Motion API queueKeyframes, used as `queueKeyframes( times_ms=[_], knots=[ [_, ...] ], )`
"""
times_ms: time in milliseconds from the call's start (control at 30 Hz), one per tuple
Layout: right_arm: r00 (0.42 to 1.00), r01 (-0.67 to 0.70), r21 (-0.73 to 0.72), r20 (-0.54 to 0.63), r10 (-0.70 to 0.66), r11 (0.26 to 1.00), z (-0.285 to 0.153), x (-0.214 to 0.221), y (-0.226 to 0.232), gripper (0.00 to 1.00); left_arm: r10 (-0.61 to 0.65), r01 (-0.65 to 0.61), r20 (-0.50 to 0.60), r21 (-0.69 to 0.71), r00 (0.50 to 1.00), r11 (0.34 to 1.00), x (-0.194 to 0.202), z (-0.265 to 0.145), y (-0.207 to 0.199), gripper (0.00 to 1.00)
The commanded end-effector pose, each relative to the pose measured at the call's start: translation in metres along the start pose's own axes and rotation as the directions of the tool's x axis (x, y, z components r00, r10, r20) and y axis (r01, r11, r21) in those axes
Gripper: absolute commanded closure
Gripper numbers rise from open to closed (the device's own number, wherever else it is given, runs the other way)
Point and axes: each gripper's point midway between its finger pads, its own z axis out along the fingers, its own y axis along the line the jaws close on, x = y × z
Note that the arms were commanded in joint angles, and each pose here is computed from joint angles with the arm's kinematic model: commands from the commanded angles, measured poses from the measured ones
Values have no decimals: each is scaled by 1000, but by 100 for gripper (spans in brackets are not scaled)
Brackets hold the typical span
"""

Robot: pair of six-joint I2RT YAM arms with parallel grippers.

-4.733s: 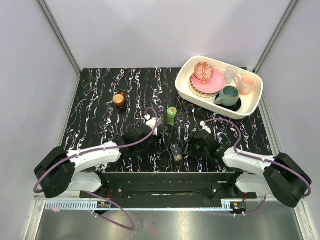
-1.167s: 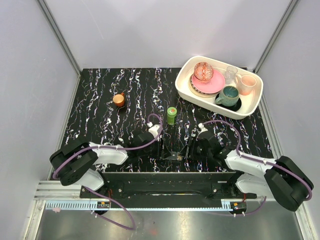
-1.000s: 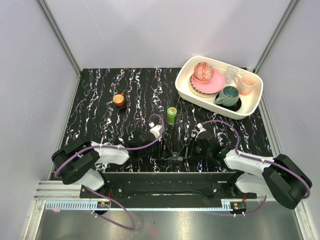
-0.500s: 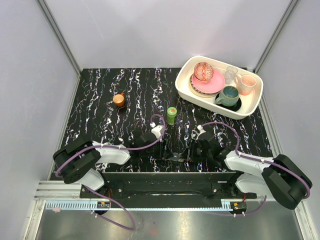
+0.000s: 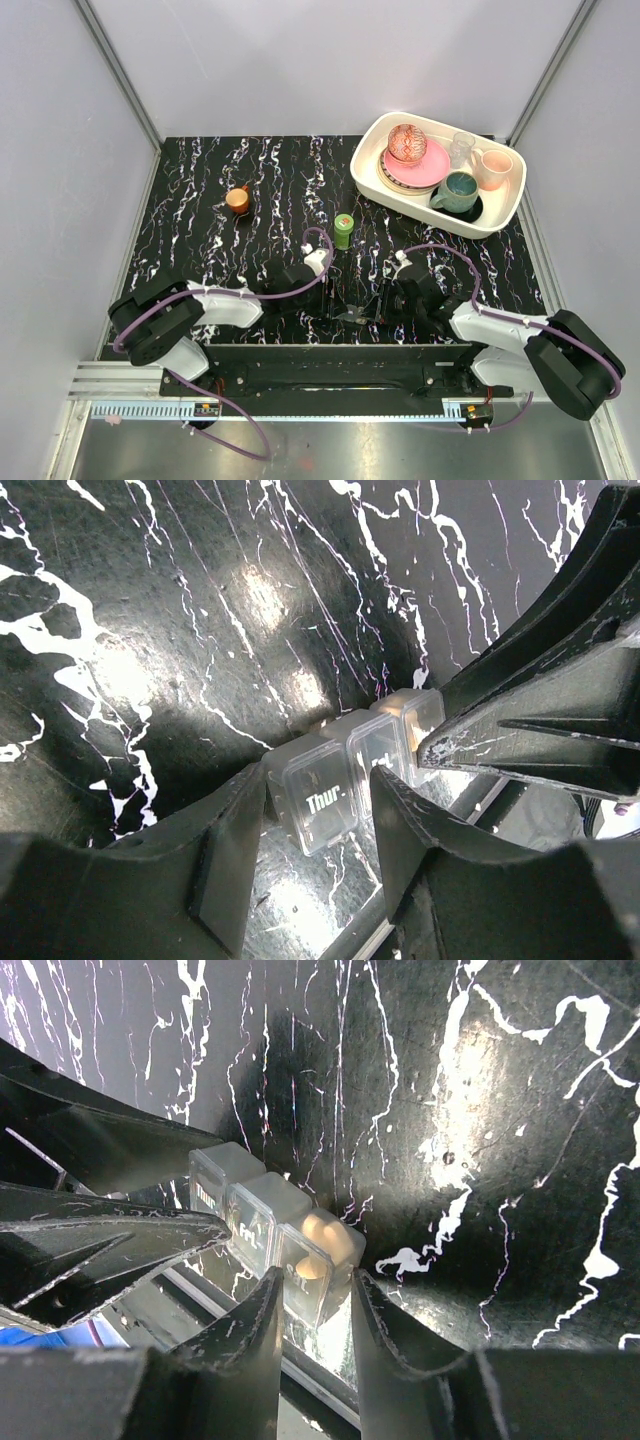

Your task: Sort the pills into containers

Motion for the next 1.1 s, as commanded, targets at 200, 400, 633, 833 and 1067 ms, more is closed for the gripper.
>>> queueKeyframes(
  times_ms=[200, 400, 633, 833, 1067],
  knots=[
    [1000, -2, -19, 2, 2, 1000, 8, -6, 6, 85, 27, -25, -113, 19, 993, 1000, 34, 12, -15, 51],
    [1000, -7, -8, 13, 7, 1000, 9, -7, 4, 90, 21, -18, -127, 28, 992, 999, 45, 13, -19, 52],
    [1000, -11, 13, 18, 10, 1000, 10, -8, 0, 96, 20, -15, -135, 37, 991, 999, 50, 15, -22, 53],
    [1000, -7, 54, 24, 6, 999, 10, -10, -6, 100, 25, -20, -138, 38, 990, 999, 51, 14, -23, 53],
    [1000, -3, 70, 27, 2, 998, 10, -12, -7, 100, 25, -20, -140, 36, 990, 999, 52, 15, -22, 53]
  ],
)
